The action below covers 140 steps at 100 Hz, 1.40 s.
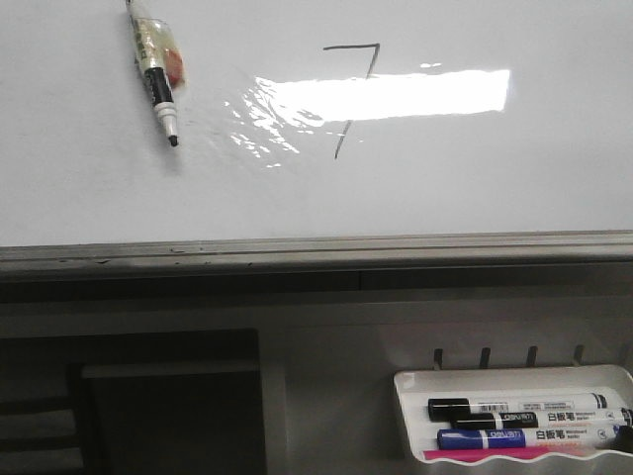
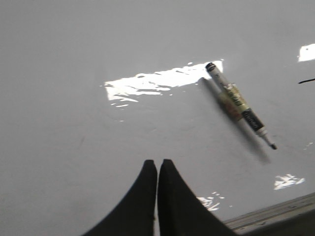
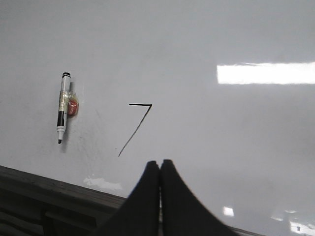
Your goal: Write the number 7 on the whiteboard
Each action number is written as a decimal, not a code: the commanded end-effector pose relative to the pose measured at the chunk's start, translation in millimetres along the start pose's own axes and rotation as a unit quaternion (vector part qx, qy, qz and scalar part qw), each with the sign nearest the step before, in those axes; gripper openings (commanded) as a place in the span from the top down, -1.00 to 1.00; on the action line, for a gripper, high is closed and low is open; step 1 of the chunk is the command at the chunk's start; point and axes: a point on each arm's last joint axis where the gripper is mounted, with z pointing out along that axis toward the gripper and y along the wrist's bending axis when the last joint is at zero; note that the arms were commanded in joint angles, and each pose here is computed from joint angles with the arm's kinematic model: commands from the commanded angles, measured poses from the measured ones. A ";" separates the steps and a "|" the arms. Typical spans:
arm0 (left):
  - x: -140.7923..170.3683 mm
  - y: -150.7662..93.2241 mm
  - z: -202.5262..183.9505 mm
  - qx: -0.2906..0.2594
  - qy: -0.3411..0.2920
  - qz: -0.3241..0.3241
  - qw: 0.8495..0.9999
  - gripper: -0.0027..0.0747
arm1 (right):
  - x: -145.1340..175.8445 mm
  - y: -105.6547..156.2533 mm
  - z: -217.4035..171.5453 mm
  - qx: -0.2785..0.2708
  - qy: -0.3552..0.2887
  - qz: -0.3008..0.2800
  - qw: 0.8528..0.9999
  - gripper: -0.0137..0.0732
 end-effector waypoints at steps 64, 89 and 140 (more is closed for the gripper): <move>33.8 8.3 -12.2 -0.111 -0.029 0.002 0.993 0.98 | -11.2 -3.1 -0.3 0.020 -0.026 0.006 0.999 0.83; 33.8 8.1 -12.1 -0.109 -0.029 0.002 0.994 0.98 | -11.2 -3.1 -0.3 0.020 -0.026 0.006 0.999 0.83; 33.3 8.4 -12.1 -0.111 -0.029 0.001 0.993 0.98 | -11.2 -3.1 -0.3 0.020 -0.026 0.006 0.999 0.83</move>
